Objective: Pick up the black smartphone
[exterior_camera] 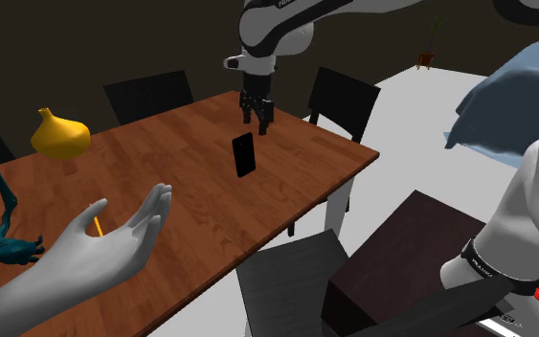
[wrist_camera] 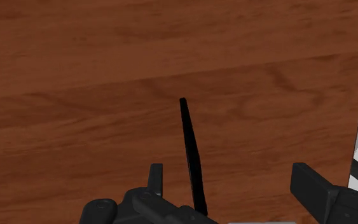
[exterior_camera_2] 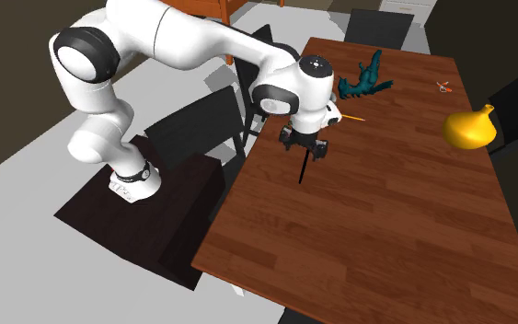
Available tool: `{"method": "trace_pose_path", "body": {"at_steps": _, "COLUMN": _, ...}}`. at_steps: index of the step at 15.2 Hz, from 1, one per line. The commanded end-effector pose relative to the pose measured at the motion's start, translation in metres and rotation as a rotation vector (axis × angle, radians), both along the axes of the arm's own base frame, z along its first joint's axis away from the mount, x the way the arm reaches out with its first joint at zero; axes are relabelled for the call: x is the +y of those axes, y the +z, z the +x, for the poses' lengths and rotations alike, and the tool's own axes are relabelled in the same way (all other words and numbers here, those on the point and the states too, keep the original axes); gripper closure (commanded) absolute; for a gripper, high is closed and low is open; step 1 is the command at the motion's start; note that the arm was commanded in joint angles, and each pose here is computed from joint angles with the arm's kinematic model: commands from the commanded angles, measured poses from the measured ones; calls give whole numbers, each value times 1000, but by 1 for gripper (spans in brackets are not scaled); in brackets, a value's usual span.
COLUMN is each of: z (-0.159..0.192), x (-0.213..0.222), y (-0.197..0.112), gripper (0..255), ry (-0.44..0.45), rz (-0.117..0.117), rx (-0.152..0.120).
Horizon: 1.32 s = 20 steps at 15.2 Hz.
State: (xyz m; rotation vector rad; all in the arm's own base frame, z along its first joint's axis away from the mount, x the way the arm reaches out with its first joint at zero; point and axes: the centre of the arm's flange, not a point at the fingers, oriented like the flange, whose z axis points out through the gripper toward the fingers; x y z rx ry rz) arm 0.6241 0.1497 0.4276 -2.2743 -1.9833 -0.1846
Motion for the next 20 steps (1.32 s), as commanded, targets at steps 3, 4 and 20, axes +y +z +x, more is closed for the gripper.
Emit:
{"method": "trace_pose_path", "body": {"at_steps": 3, "z": 20, "x": 40, "y": -9, "gripper": 0, "ry": 155, "rz": 35, "rx": -18}}
{"method": "trace_pose_path", "body": {"at_steps": 4, "z": 20, "x": 40, "y": -15, "gripper": 0, "ry": 155, "rz": 35, "rx": -18}}
{"method": "trace_pose_path", "body": {"at_steps": 20, "z": 19, "x": 39, "y": -50, "gripper": 255, "ry": 155, "rz": 35, "rx": -18}}
